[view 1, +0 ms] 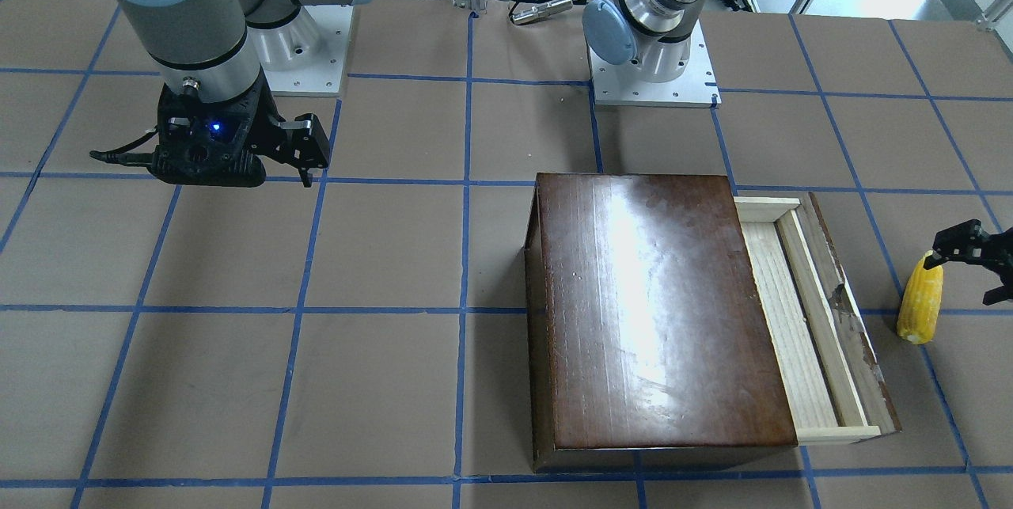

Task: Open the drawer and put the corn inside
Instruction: 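Release the handle and move the left gripper over the yellow corn, then lower the left gripper and grasp the yellow corn cob, then lift the corn and carry it over the open drawer with the left gripper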

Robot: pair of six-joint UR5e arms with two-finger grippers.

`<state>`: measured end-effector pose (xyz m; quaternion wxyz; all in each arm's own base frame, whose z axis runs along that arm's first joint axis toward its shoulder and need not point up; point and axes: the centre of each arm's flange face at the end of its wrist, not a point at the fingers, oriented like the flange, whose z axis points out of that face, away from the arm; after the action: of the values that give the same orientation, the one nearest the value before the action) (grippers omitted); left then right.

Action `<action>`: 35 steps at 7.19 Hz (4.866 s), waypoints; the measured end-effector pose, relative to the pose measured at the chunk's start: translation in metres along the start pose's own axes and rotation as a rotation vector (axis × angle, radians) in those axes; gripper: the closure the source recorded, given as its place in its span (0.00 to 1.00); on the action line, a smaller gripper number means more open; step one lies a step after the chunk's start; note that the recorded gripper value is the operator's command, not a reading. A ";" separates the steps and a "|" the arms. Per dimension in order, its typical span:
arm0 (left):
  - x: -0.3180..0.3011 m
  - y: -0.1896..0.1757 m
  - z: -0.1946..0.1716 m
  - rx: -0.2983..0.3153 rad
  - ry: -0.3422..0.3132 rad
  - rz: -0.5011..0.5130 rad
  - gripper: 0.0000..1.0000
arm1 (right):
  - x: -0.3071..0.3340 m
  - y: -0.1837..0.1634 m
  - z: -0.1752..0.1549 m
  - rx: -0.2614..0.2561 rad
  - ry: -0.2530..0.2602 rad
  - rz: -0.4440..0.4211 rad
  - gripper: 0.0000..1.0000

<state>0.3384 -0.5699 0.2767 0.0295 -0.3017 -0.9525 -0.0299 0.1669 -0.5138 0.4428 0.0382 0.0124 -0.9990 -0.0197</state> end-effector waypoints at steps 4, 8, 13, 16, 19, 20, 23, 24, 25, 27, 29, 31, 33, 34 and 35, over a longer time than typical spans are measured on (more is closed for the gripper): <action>0.005 0.021 0.046 -0.023 -0.097 0.078 0.00 | 0.000 0.000 0.000 0.001 0.000 0.000 0.00; 0.003 0.030 0.065 -0.034 -0.071 0.109 0.00 | 0.000 0.000 0.000 0.000 0.000 0.000 0.00; -0.004 0.029 0.090 -0.035 -0.038 0.114 0.12 | 0.000 0.000 0.000 0.000 -0.001 0.000 0.00; -0.005 0.029 0.092 -0.041 -0.035 0.113 1.00 | 0.000 0.000 0.000 0.001 -0.001 0.000 0.00; -0.004 0.027 0.079 -0.040 -0.053 0.110 1.00 | 0.000 0.000 0.000 0.000 0.000 0.000 0.00; -0.004 0.024 0.067 -0.039 -0.070 0.107 1.00 | 0.000 0.000 0.000 0.001 0.000 0.000 0.00; -0.007 0.009 0.000 -0.023 -0.117 0.020 1.00 | 0.000 0.000 0.000 0.001 0.000 0.000 0.00; 0.000 -0.007 -0.029 -0.013 -0.134 -0.016 1.00 | 0.000 0.000 0.000 0.001 0.000 0.000 0.00; 0.014 -0.025 -0.060 -0.002 -0.144 -0.059 1.00 | 0.000 0.000 0.000 0.001 0.000 0.000 0.00; 0.051 -0.057 -0.117 0.026 -0.109 -0.177 1.00 | 0.000 0.000 0.000 0.001 -0.001 0.000 0.00; 0.099 -0.091 -0.160 0.049 -0.049 -0.281 1.00 | 0.000 0.000 0.000 0.000 -0.002 0.000 0.00; 0.147 -0.130 -0.175 0.079 -0.002 -0.368 1.00 | 0.000 0.000 0.000 0.000 -0.002 0.000 0.00; 0.182 -0.164 -0.160 0.063 0.046 -0.434 1.00 | 0.000 0.000 0.000 -0.001 -0.002 0.000 0.00; 0.189 -0.174 -0.145 0.056 0.079 -0.453 1.00 | 0.000 0.000 0.000 -0.001 -0.002 0.000 0.00; 0.192 -0.179 -0.132 0.050 0.108 -0.465 1.00 | 0.000 0.000 0.000 -0.001 -0.002 0.000 0.00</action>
<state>0.0838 -0.6163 0.4151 0.0803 -0.0712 -0.9938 -0.0283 0.1671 -0.5137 0.4427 0.0374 0.0124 -0.9990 -0.0201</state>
